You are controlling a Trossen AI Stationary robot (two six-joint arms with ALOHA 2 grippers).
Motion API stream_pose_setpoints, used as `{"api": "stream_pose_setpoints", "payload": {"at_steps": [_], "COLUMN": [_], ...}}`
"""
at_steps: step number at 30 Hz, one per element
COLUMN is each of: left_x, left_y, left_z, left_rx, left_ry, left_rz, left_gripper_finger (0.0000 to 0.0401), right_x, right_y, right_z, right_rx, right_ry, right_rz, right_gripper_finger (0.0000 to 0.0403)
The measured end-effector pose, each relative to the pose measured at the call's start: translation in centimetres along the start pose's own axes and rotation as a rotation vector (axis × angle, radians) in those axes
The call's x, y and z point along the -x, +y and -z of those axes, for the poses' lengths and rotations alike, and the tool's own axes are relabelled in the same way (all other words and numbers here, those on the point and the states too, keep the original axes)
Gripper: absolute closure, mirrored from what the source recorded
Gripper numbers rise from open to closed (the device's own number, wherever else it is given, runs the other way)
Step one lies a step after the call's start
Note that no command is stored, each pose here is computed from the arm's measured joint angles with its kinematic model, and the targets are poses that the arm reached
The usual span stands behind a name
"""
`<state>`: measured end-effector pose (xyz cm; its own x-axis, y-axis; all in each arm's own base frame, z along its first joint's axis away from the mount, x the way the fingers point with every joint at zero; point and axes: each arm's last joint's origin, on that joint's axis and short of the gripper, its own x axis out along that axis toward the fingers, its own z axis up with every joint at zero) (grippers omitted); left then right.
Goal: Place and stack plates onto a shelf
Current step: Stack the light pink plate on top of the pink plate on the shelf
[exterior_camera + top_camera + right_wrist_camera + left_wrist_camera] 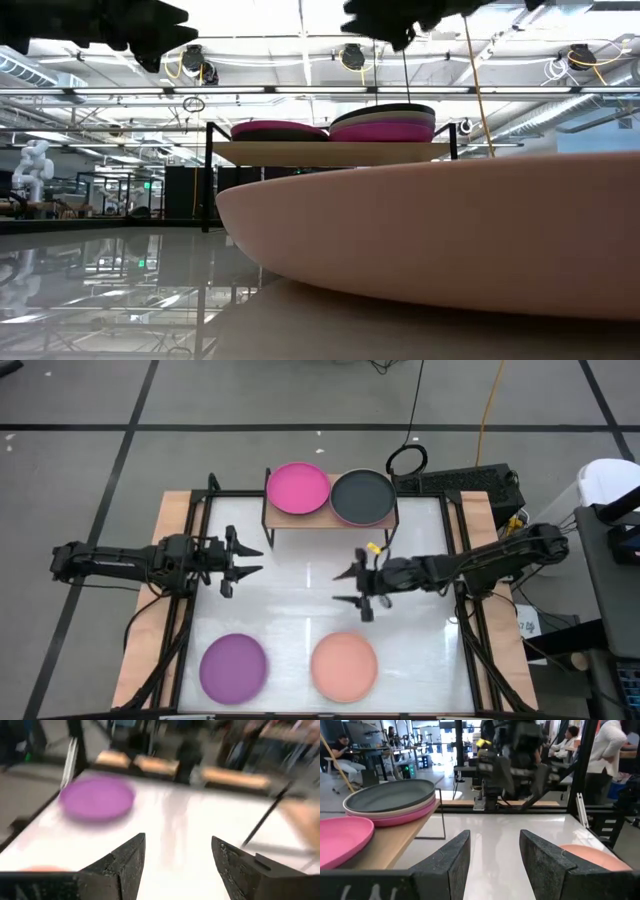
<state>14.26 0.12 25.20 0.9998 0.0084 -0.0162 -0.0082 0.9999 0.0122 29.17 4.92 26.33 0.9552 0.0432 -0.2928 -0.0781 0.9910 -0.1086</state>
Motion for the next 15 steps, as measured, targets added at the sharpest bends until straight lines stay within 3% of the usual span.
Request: {"api": "stream_pose_setpoints", "payload": {"at_steps": [7, 15], "left_x": [0.0, 0.0], "left_y": [0.0, 0.0], "left_z": [0.0, 0.1], "left_rx": [0.003, 0.007], "left_ry": [0.000, 0.007], "left_rz": [0.000, 0.000], "left_gripper_finger": [0.0224, 0.0224], "right_x": [-1.7, -4.1], "right_y": [2.5, 5.2], "right_z": [2.8, 7.7], "right_rx": [-0.163, -0.280], "right_ry": [0.185, 0.429], "right_rz": [-0.228, -0.278], "right_gripper_finger": [0.0193, 0.0193]}}
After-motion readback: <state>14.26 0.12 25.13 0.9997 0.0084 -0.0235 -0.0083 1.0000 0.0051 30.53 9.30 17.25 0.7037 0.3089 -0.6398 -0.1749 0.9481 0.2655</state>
